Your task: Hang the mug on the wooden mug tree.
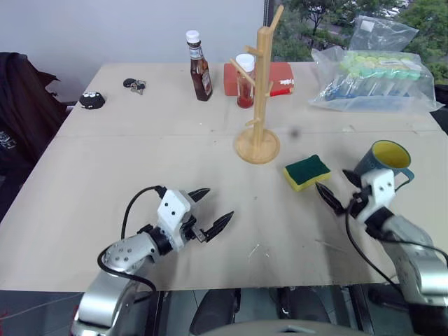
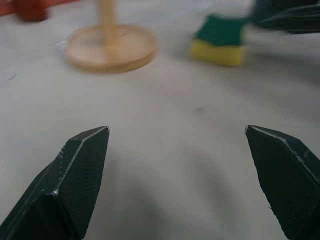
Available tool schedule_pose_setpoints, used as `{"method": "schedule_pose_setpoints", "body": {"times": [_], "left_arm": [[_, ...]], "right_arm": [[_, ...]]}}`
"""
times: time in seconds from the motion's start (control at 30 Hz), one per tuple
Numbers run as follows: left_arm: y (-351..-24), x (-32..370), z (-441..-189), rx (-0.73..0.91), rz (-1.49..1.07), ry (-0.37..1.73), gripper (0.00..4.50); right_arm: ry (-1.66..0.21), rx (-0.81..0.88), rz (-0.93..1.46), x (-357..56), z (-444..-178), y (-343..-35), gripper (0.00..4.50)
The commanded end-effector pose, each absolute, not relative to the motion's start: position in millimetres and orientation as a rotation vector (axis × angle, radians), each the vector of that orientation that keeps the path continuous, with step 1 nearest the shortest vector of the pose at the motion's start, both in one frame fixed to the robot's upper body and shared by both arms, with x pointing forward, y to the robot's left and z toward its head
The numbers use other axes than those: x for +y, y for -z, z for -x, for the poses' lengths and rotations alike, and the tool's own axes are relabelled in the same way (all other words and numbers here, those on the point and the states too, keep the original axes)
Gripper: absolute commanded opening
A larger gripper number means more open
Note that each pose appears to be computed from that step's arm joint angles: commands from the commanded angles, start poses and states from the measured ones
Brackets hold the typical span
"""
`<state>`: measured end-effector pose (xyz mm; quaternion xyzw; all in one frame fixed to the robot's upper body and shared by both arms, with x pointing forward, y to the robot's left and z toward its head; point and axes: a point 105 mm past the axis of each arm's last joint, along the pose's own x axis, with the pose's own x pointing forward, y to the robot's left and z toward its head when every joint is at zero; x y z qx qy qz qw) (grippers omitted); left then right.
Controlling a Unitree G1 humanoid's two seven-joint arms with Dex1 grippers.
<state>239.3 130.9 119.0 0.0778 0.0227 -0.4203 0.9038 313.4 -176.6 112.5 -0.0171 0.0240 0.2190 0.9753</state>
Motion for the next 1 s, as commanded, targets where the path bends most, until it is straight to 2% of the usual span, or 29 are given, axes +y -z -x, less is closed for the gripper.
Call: {"method": "schedule_pose_setpoints", "body": {"times": [0.03,0.2,0.37,0.5,0.63,0.77,1.0], "left_arm": [[-150,118,-234,-0.042,-0.193,0.986,4.47],[-165,111,-233,-0.062,-0.218,1.045,4.47],[-164,112,-230,-0.045,-0.226,1.061,4.50],[-163,112,-234,-0.043,-0.239,1.060,4.50],[-164,106,-233,-0.048,-0.243,1.107,4.50],[-164,96,-234,-0.032,-0.254,1.206,4.50],[-171,63,-234,-0.016,-0.252,1.491,4.50]], "right_arm": [[-0.391,0.124,0.002,-172,-335,-112,4.50],[-0.363,0.272,0.016,-167,-349,-89,4.50],[-0.382,0.298,0.001,-164,-345,-86,2.19],[-0.389,0.284,-0.007,-163,-342,-89,0.08],[-0.395,0.260,-0.024,-164,-333,-97,0.08],[-0.427,0.243,-0.044,-176,-307,-106,0.08],[-0.113,0.319,0.012,-282,-236,-99,0.08]]}}
